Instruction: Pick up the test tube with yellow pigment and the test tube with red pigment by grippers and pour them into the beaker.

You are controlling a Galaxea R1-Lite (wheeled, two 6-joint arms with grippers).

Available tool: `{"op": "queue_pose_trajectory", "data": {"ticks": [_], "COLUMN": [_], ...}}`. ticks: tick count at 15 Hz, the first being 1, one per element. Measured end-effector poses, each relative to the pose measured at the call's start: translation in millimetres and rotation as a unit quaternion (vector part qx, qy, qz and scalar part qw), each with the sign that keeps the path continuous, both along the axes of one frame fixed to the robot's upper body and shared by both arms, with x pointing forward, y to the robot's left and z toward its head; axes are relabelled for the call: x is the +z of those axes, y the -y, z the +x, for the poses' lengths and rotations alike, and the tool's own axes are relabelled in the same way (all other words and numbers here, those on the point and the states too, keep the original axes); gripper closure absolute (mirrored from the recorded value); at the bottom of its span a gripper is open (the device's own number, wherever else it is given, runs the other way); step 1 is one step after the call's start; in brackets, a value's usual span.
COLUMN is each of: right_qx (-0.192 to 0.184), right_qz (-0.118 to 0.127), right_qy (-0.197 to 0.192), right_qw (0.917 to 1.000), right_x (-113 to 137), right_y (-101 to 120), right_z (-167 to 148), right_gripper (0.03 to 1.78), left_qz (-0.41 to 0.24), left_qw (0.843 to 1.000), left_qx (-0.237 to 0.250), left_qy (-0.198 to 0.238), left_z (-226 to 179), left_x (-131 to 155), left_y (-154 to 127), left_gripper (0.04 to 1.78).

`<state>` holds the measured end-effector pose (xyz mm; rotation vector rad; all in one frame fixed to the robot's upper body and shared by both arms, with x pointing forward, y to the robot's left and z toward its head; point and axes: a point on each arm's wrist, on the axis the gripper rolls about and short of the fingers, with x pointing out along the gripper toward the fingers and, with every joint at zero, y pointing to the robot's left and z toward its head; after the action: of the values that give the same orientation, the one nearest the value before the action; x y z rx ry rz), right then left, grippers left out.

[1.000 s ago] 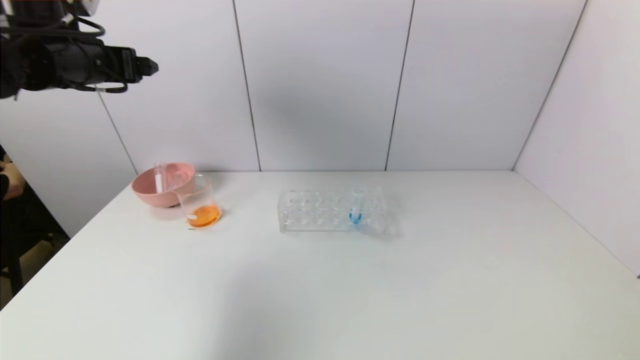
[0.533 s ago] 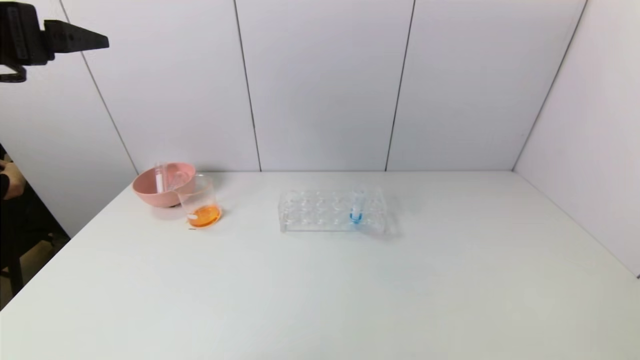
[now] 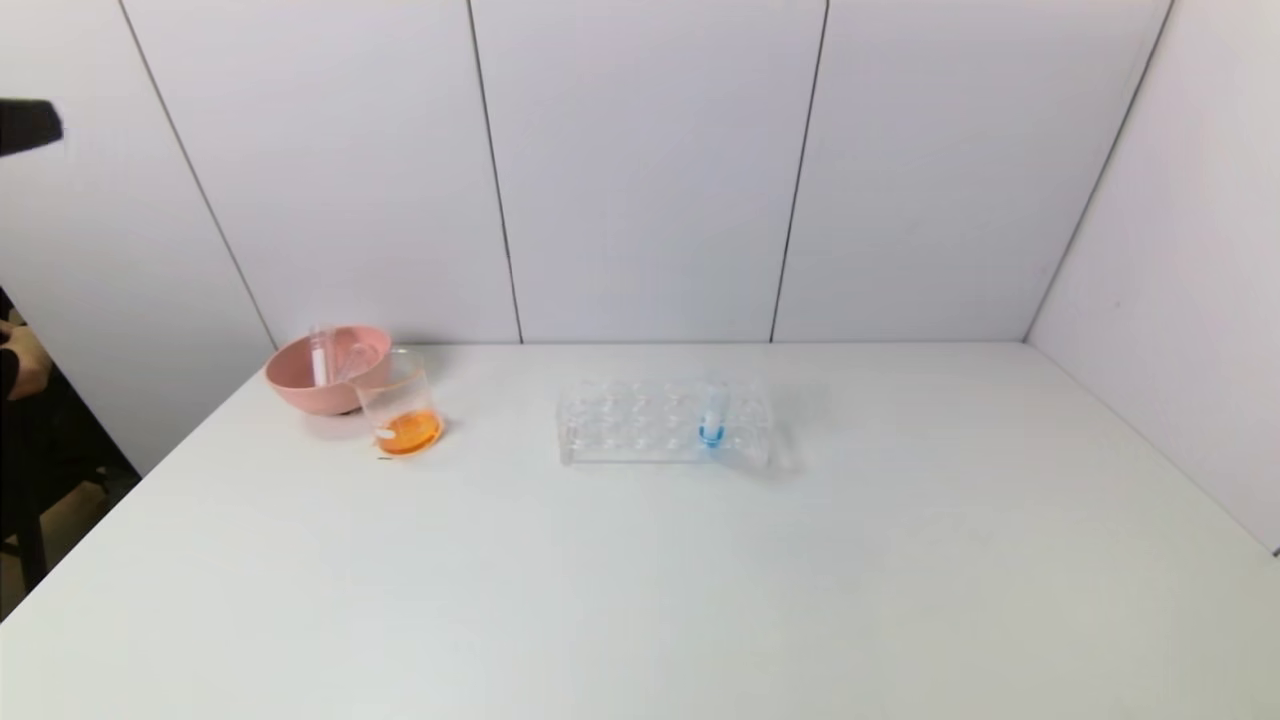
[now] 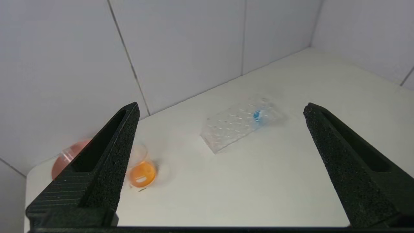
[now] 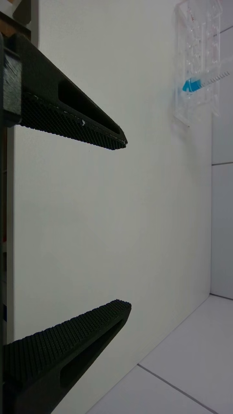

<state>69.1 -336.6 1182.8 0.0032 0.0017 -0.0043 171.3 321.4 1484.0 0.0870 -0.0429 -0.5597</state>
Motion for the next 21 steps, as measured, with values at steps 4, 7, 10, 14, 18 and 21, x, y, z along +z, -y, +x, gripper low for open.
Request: {"op": "queue_pose_trajectory", "data": {"ticks": [4,7,10,14,18,21], "right_qx": [0.0,0.0,0.0,0.0,0.0,0.0], "right_qz": [0.0,0.0,0.0,0.0,0.0,0.0], "right_qy": [0.0,0.0,0.0,0.0,0.0,0.0], "right_qw": [1.0,1.0,1.0,1.0,1.0,1.0], "right_x": [0,0,0,0,0,0], "right_y": [0,0,0,0,0,0], "right_z": [0,0,0,0,0,0], "right_gripper": [0.11,0.11,0.11,0.11,0.11,0.11], "left_qz": [0.021,0.076,0.142,0.152,0.133,0.111], "left_qw": [0.997,0.985,0.955,0.913,0.887,0.891], "left_qx": [-0.018,-0.008,0.015,0.042,0.091,0.138], "left_qy": [0.065,0.153,0.261,0.376,0.433,0.417], "left_z": [-64,-110,-137,-143,-129,-115], "left_x": [-16,-37,-66,-106,-154,-198], "left_y": [1,1,1,0,-3,-5], "left_gripper": [0.05,0.05,0.05,0.05,0.05,0.05]}}
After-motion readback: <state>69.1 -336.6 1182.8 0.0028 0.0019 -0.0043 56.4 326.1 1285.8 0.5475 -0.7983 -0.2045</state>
